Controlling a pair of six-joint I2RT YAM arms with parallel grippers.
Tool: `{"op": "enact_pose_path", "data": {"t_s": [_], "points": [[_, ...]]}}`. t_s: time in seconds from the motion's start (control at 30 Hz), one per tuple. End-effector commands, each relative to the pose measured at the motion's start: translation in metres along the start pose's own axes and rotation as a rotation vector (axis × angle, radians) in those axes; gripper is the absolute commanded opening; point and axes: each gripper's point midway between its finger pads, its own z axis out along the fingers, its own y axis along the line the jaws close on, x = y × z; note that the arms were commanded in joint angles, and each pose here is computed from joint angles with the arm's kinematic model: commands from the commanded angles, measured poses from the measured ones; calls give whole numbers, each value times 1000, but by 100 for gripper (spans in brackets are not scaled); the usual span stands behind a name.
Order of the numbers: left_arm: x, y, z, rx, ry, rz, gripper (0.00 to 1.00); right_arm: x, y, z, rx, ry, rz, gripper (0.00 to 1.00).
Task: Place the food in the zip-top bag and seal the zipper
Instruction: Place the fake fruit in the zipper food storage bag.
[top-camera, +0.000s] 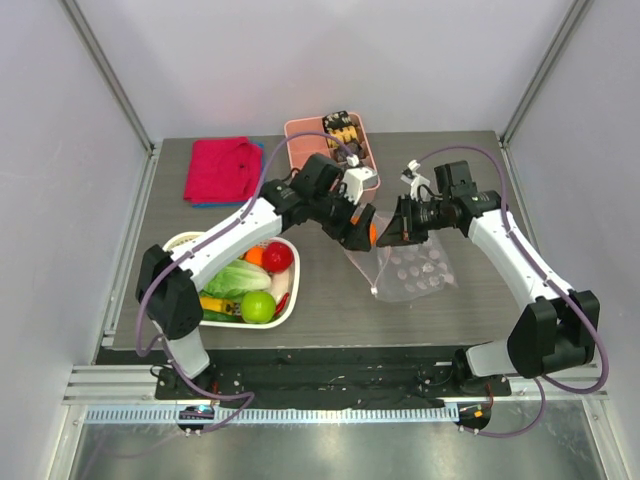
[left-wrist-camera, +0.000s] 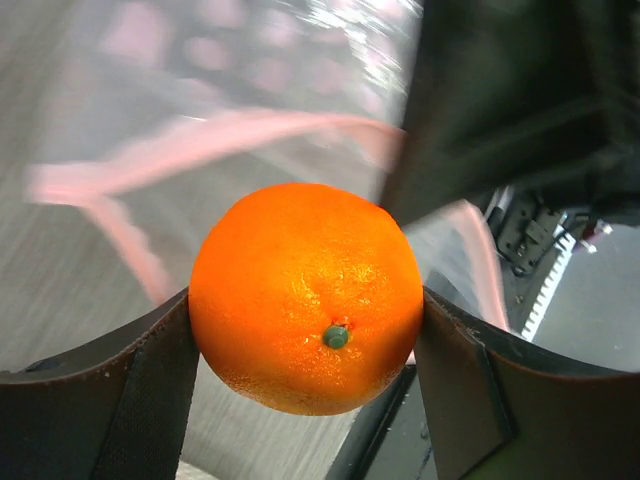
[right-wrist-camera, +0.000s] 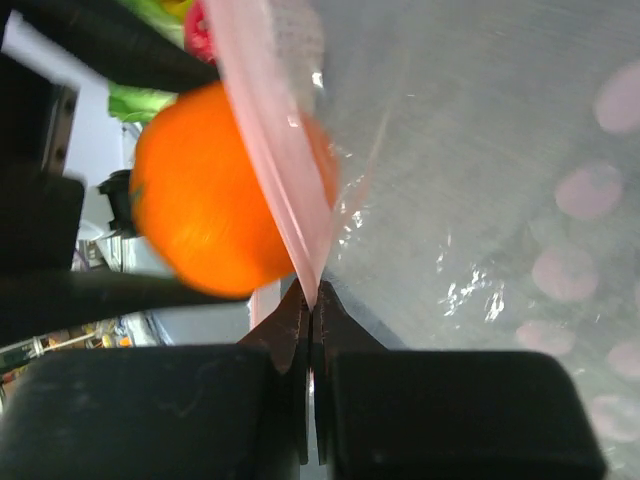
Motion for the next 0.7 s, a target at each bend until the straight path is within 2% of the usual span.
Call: {"op": "enact_pose_path", "data": {"t_s": [0.0,0.13,0.27,0.43,0.67], "points": [[-16,-1,-15,-5,-19,-1,80,-8,36,-17,-106,-53,-71,1],[-19,0,-27,-42,-49,13,99,-13,48,-22,-154,-57,-70,1],[-22,-2,-47,-26,-67,-16,100,-14,49,-24,-154,-67,-70,1],[-34,3,-80,-16,-187,-68,99,-25,54,-35,-152,-113,-78,1],[-29,12,-80,-74,-159,-120,98,-39,73,-49,-186,-167,-90,1]]}}
